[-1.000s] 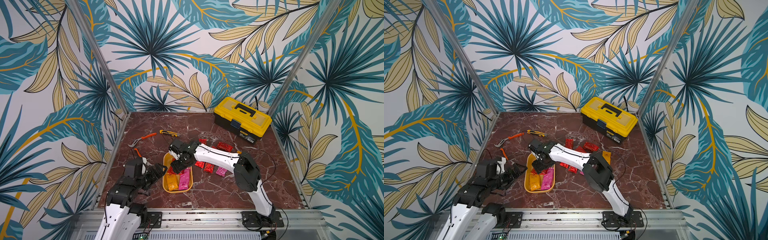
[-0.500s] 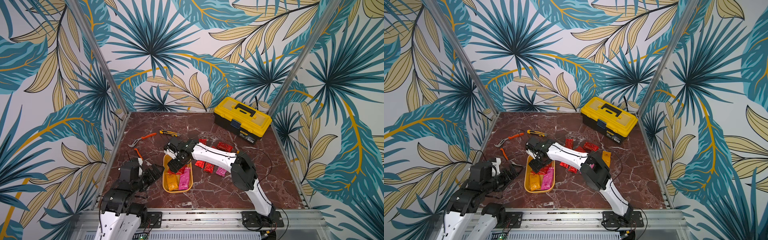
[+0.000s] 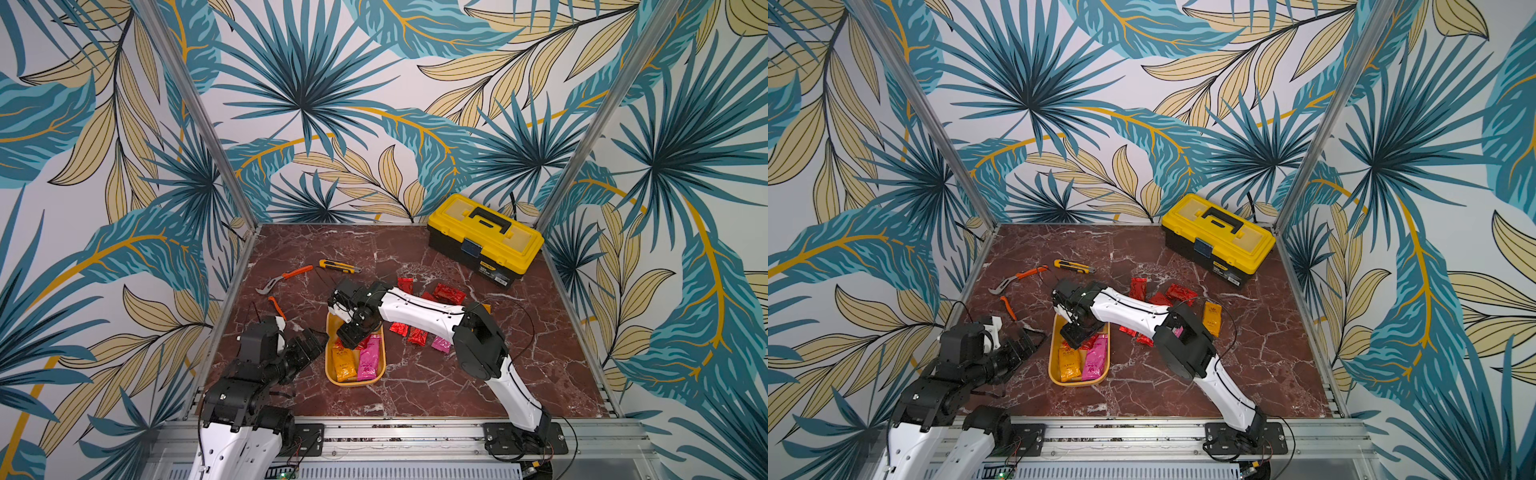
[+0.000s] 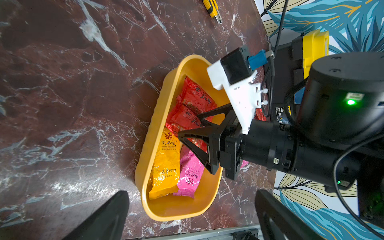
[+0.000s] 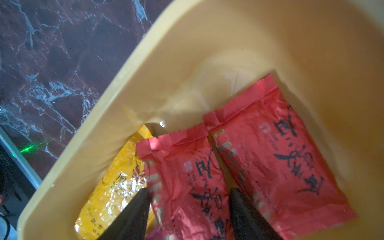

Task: Take the tea bags out of the storage box
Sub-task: Pick up the tea bag from the storage box, then place the tea bag at the center of the board, then pick up the tea bag from the storage box.

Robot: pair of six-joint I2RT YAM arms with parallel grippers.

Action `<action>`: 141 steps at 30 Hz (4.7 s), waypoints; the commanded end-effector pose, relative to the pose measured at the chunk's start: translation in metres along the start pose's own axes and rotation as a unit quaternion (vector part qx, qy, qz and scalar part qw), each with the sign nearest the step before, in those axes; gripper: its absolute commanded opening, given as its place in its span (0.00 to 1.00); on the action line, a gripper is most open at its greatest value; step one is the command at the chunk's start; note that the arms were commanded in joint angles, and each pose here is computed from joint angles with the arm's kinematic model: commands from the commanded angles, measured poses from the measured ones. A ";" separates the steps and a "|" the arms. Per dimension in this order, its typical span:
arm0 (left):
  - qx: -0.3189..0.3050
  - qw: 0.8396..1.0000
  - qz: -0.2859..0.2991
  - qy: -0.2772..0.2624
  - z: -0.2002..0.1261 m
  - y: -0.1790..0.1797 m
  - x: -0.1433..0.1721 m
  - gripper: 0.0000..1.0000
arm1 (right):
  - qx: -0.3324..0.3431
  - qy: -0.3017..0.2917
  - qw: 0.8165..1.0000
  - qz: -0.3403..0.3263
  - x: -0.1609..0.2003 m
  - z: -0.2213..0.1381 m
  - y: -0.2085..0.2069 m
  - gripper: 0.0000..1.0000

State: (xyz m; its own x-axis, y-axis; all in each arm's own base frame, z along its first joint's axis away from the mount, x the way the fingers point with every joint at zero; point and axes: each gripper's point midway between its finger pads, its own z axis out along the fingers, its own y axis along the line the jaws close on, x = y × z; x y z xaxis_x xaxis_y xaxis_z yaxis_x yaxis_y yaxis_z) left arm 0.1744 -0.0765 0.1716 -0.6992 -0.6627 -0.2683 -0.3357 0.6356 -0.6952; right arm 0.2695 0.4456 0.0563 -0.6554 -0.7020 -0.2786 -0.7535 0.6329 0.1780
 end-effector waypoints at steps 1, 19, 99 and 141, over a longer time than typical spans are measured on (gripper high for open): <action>0.009 1.000 -0.003 -0.009 -0.002 -0.004 -0.004 1.00 | -0.005 0.019 1.000 -0.002 0.012 -0.001 0.002 0.62; 0.015 1.000 -0.005 -0.007 -0.001 -0.006 -0.004 1.00 | 0.023 0.029 0.999 -0.005 0.025 0.002 0.001 0.57; -0.090 0.980 0.163 0.075 0.044 -0.046 0.019 1.00 | 0.229 -0.124 0.901 0.346 0.035 -0.102 -0.291 0.66; -0.173 0.923 0.312 0.143 0.141 -0.056 0.097 0.91 | 0.095 -0.231 0.915 0.317 0.123 -0.201 -0.131 0.57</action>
State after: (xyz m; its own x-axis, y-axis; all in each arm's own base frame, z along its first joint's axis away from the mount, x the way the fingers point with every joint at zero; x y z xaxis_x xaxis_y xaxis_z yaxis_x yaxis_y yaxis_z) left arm 0.2003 -0.2136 0.0777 -0.9609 -0.0255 -0.2756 0.0160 0.9889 -0.1474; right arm 0.2852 0.2150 0.1951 -0.8188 0.0055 -0.5741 -0.1963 0.9370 0.2890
